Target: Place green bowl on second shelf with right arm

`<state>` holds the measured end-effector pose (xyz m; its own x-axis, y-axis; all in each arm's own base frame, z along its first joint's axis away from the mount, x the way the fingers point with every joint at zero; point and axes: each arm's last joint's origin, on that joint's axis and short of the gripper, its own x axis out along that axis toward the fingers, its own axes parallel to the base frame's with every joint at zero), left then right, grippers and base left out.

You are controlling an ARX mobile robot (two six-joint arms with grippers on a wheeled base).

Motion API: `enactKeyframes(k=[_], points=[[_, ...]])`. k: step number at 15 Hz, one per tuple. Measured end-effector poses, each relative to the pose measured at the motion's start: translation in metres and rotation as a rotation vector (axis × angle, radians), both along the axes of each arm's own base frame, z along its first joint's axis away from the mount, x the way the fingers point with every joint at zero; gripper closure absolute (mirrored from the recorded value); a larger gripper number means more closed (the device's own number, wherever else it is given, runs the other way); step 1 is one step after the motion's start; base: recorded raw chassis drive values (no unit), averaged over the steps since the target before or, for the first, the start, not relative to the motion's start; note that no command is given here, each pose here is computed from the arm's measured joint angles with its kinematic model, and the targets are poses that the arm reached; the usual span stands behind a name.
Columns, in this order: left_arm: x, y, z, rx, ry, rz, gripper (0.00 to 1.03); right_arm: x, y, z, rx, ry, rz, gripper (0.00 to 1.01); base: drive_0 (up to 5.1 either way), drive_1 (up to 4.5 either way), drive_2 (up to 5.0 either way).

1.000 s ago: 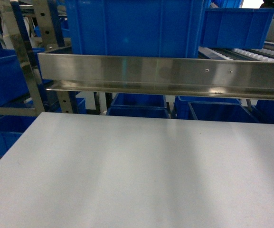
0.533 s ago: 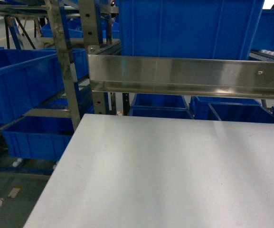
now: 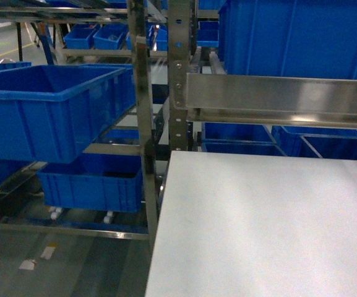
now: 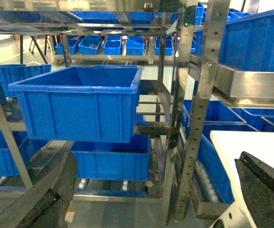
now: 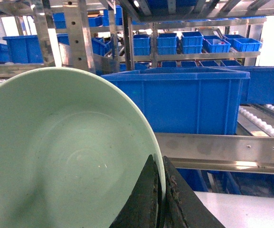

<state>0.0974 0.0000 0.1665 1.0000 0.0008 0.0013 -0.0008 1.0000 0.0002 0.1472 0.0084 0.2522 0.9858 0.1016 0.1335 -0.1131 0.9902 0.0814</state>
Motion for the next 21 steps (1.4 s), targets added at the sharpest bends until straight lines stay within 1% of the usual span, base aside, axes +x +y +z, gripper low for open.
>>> enactKeyframes(k=[21], points=[[0.0, 0.0, 0.0, 0.0, 0.0, 0.0, 0.05, -0.0002, 0.0, 0.0001, 0.0, -0.001, 0.0, 0.99, -5.0, 2.47, 2.5]])
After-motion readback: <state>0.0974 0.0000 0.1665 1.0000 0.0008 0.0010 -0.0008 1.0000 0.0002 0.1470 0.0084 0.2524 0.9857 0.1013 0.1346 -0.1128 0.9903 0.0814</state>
